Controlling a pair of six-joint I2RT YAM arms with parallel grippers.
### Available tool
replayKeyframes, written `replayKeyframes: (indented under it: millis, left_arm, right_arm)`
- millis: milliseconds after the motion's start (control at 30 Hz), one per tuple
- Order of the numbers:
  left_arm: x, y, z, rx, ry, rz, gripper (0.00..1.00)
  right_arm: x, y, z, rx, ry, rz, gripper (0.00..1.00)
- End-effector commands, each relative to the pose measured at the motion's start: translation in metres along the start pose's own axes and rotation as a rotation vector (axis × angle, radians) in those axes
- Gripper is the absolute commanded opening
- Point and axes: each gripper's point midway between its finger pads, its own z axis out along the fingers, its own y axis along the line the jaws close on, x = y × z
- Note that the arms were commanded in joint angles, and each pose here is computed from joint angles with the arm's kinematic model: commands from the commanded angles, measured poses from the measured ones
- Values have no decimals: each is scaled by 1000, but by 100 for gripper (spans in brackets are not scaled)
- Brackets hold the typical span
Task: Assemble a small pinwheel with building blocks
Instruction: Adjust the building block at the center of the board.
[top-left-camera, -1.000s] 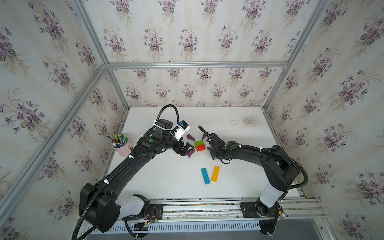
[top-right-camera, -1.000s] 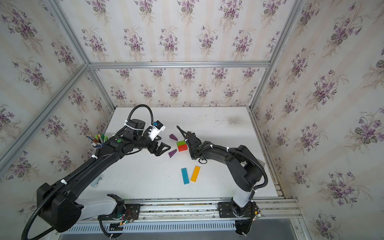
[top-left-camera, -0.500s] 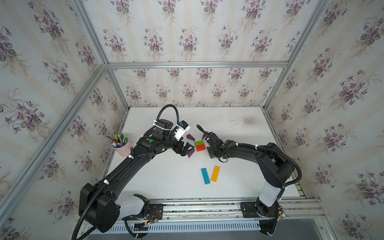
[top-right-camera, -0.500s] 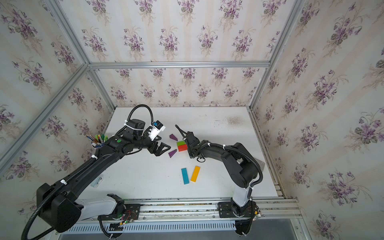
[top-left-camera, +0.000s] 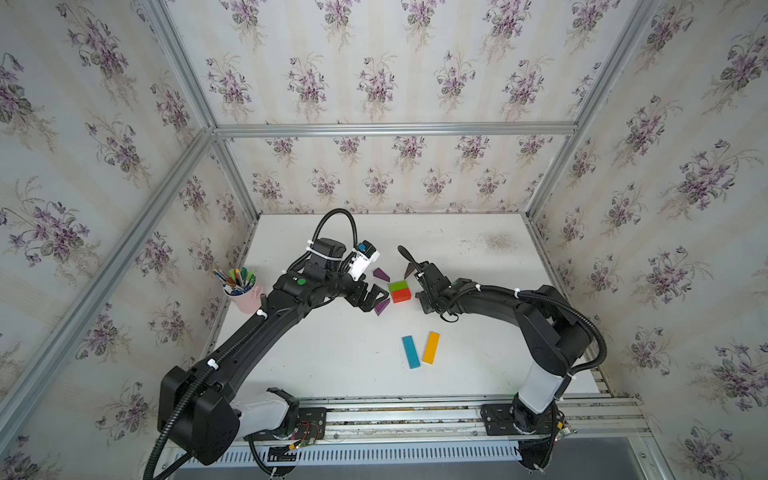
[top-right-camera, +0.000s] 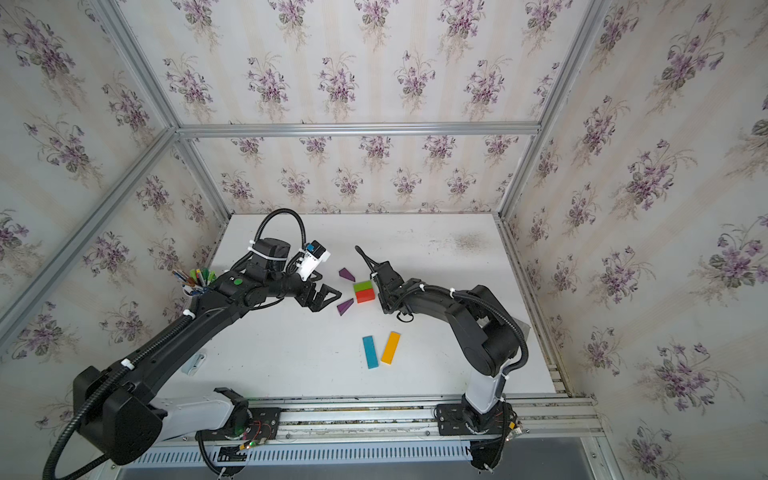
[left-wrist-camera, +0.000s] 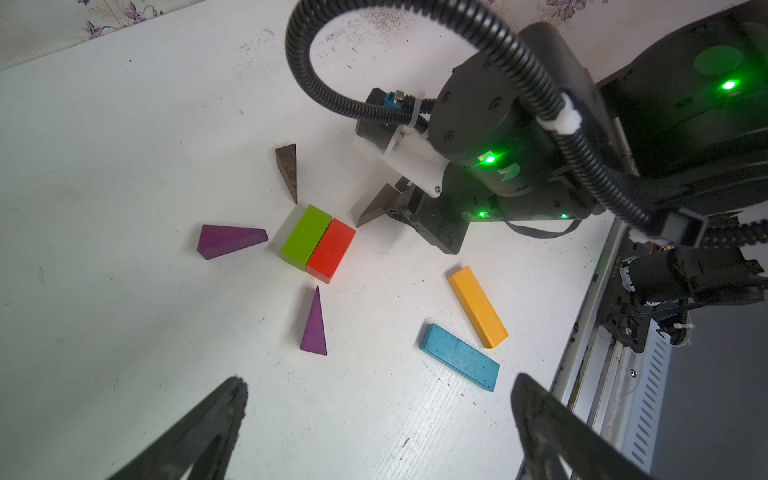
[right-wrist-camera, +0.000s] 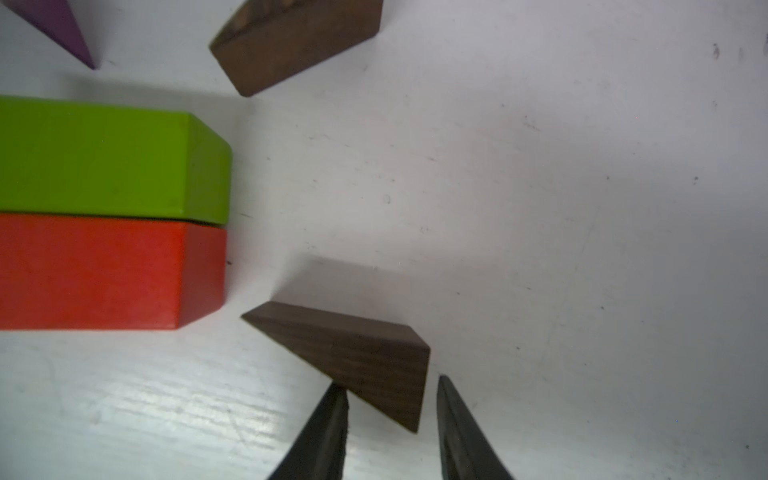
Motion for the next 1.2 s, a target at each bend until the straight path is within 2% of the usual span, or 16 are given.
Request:
replayKeyframes:
  millis: [0,233,367,433,633,800,1167]
  left_arm:
    - [-4,2,-1,-2,-19,-30,100]
    - [6,7,-9,-25,-28,-104,100]
    - [10,3,-7,41,-4,-173,99]
    - [12,2,-7,42,2,-174,100]
    - [26,8,-5,-3,25,-159,99]
    - [43,20,4,-54,89,-203,99]
    - [42,21,5,-54,90,-200,99]
  right_arm:
    - [-12,-1,-16,-27,-68,14,41]
    - [-12,-11,-66,-87,-164,62,48]
    - [-5,-20,-78,-74,-180,116,51]
    - [3,-31,-71,-37,-150,145,52]
    - [16,-43,-32,-59,-41,271,40]
    - [17,-32,-10,-88,-8,270,39]
    - [4,-31,7,-67,-19,249,38]
